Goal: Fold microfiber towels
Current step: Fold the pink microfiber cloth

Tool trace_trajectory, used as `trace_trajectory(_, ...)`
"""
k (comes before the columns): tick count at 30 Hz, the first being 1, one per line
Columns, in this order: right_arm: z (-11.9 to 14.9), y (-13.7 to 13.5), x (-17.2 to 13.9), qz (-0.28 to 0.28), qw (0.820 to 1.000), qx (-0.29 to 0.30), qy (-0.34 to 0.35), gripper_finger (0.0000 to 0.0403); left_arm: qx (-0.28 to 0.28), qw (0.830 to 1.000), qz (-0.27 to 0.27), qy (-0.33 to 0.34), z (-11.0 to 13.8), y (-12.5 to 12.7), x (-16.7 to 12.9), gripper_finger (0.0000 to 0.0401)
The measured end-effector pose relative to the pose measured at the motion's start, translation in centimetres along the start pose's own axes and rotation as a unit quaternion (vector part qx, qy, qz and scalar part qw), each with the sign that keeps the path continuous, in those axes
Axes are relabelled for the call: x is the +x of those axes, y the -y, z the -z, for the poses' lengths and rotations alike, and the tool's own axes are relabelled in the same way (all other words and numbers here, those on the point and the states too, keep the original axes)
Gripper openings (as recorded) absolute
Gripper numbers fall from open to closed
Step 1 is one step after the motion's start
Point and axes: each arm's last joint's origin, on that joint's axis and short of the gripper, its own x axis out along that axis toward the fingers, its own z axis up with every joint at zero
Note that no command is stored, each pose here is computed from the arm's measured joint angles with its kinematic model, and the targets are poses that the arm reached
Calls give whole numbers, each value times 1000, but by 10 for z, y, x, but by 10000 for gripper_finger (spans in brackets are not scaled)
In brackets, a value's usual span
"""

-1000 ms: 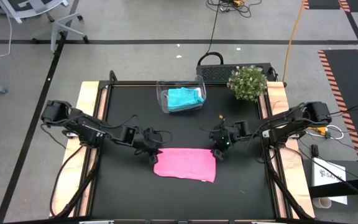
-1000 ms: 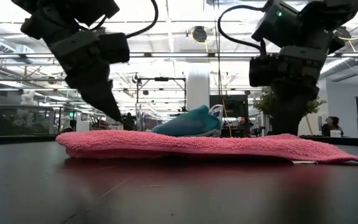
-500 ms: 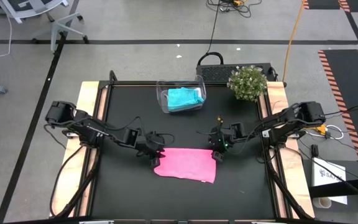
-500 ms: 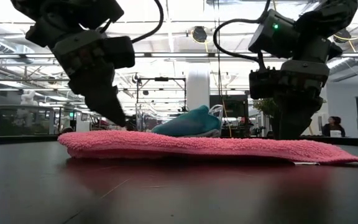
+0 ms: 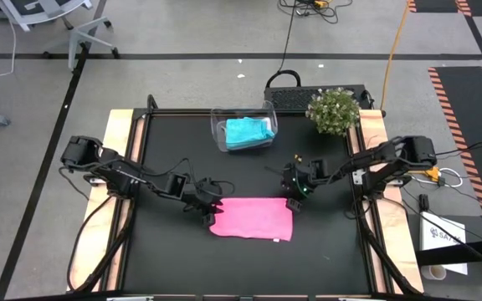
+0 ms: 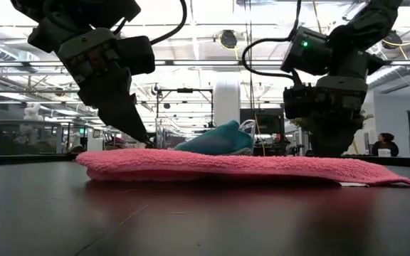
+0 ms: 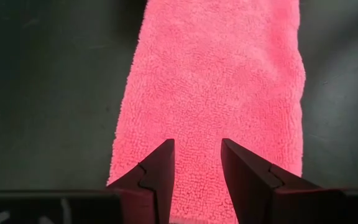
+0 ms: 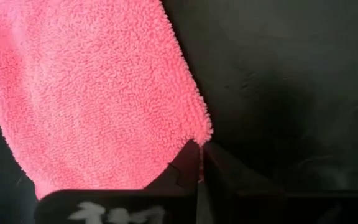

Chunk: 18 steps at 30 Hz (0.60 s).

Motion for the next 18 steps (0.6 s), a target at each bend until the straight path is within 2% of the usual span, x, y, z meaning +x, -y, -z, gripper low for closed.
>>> trace_trajectory(12,-11,24,-6,19,1000,1,22,6,13,1000,0,11,-1,0,6,134)
trace_trajectory(18,-13,29,-9,8,1000,13,25,7,20,999,33,13,1,1,23,134)
